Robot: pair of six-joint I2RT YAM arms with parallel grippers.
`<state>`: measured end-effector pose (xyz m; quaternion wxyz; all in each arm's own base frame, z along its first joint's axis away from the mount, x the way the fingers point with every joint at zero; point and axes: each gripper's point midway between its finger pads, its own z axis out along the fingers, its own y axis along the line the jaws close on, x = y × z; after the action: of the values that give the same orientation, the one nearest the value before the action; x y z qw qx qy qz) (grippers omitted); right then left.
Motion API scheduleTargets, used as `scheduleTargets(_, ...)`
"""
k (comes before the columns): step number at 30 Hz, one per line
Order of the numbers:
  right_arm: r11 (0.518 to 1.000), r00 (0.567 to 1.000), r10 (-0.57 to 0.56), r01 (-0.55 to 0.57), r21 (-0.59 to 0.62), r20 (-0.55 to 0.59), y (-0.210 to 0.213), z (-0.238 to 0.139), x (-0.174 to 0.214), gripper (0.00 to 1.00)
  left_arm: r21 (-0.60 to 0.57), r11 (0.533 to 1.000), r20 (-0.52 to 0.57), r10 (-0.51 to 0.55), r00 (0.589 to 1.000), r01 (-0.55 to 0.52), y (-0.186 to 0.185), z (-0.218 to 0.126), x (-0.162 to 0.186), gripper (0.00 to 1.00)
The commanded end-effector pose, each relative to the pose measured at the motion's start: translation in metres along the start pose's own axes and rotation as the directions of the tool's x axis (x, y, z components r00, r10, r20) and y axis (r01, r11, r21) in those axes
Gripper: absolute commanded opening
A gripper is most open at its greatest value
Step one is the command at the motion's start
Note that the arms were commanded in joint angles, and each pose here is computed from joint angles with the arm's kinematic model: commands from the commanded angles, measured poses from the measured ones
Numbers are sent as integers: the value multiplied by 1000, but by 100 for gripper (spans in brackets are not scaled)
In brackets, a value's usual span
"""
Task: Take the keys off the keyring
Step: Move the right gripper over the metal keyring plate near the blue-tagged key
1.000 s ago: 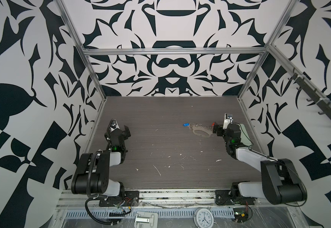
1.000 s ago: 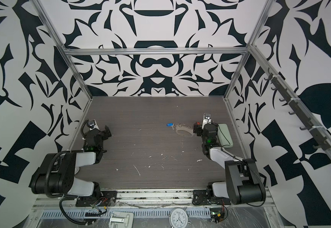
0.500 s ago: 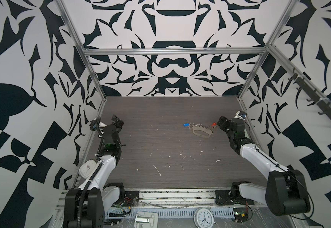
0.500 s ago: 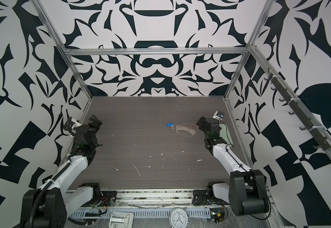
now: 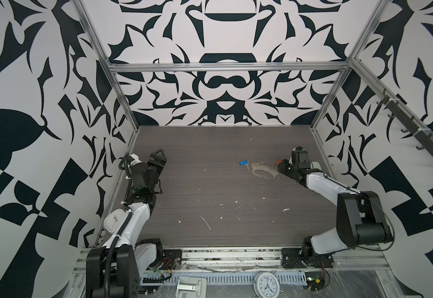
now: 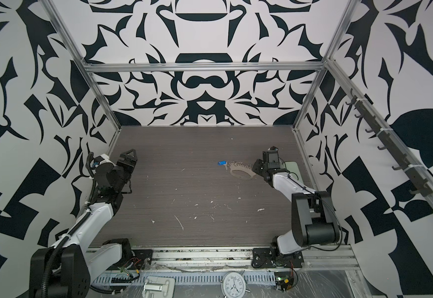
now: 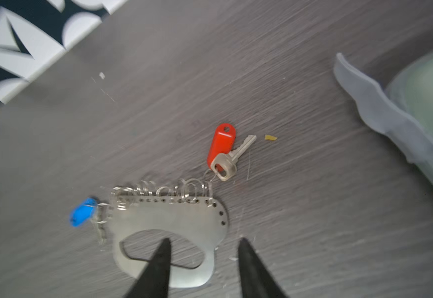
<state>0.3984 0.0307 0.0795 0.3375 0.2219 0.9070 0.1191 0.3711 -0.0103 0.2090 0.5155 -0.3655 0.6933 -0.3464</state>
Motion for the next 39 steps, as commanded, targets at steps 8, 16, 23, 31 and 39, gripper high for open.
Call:
scheduleTargets(8,999,1000,-19,19,-38,-22,19,18,-12,35,116,991,-304,93,948,-60,-20,-10,84,75)
scheduleTargets(16,961,977,-214,206,-187,-22,85,19,-3,45,178,976,-397,189,898,-127,-26,-22,128,78)
scheduleTargets(23,850,856,-512,496,-179,-62,144,30,24,46,159,978,-450,191,872,-132,-17,-22,144,78)
scheduleTargets(31,723,714,-689,688,-56,-128,160,53,44,42,133,981,-466,188,865,-141,-8,-21,148,78)
scheduleTargets(39,663,662,-736,747,48,-143,151,61,43,34,125,981,-475,188,860,-146,-6,-19,150,78)
